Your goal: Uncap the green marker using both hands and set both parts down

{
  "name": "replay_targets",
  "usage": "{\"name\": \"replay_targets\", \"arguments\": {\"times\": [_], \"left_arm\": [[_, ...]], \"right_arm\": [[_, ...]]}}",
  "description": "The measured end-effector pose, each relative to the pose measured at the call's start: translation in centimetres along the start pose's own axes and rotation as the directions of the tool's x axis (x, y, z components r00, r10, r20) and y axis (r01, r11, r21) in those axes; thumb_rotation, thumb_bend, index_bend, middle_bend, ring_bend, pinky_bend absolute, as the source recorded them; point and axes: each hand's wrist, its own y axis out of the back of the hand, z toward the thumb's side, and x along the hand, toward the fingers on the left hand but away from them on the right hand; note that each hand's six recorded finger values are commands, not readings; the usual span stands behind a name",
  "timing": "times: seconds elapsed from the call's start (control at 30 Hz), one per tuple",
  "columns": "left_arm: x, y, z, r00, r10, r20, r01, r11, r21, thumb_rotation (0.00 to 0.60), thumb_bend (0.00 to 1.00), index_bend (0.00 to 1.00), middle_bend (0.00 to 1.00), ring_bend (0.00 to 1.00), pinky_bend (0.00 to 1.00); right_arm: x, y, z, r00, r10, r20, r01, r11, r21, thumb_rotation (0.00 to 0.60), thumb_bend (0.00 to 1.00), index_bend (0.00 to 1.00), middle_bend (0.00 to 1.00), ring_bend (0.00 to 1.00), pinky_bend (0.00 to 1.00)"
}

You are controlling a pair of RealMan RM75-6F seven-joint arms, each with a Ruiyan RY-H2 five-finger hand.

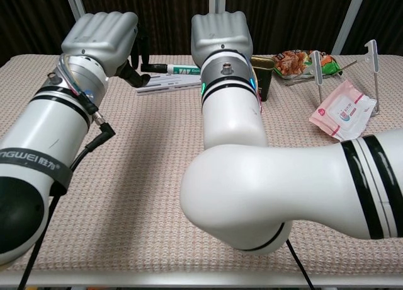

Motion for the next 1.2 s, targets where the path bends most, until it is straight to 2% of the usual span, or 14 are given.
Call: {"name": "replay_targets", "arguments": {"times": [0.23, 0.43, 0.63, 0.93, 1.2], "left_arm": [[0.4, 0.2, 0.8, 1.000, 0.015, 0.027, -0.015, 1.000, -0.017, 0.600, 0.30, 0.60, 0.62, 0.54, 0.58], [0.8, 0.1, 0.6, 1.000, 0.012, 0.017, -0.011, 1.000, -0.028, 0.600, 0.31, 0.64, 0.66, 0.58, 0.61], [0.7, -0.1, -1.5, 1.000, 0.011, -0.008, -0.012, 0.999, -0.032, 0.600, 0.31, 0.64, 0.66, 0.59, 0.61], [-0.6, -0.4, -5.3, 0.999, -0.003, -0.036, -0.001, 0.996, -0.094, 0.600, 0.31, 0.64, 0.67, 0.59, 0.61], [-2.4, -2.1, -9.4, 0.998, -0.026, -0.061, 0.018, 0.992, -0.126, 0.600, 0.31, 0.64, 0.66, 0.59, 0.61]], "right_arm": [[0.0, -0.3, -0.3, 1.000, 0.006, 0.008, -0.006, 1.000, 0.007, 0.600, 0.33, 0.65, 0.61, 0.64, 0.75], [0.0, -0.5, -1.2, 0.999, -0.004, 0.032, 0.003, 1.000, 0.008, 0.600, 0.34, 0.65, 0.61, 0.64, 0.75], [0.4, -0.6, -3.2, 0.997, -0.032, 0.074, 0.032, 0.999, 0.008, 0.600, 0.34, 0.65, 0.61, 0.64, 0.75], [1.8, -0.4, -7.8, 0.992, -0.056, 0.109, 0.059, 0.998, -0.022, 0.600, 0.33, 0.65, 0.61, 0.64, 0.76], [4.1, -1.6, -12.8, 0.989, -0.046, 0.142, 0.046, 0.999, -0.001, 0.600, 0.33, 0.65, 0.62, 0.64, 0.76]]}}
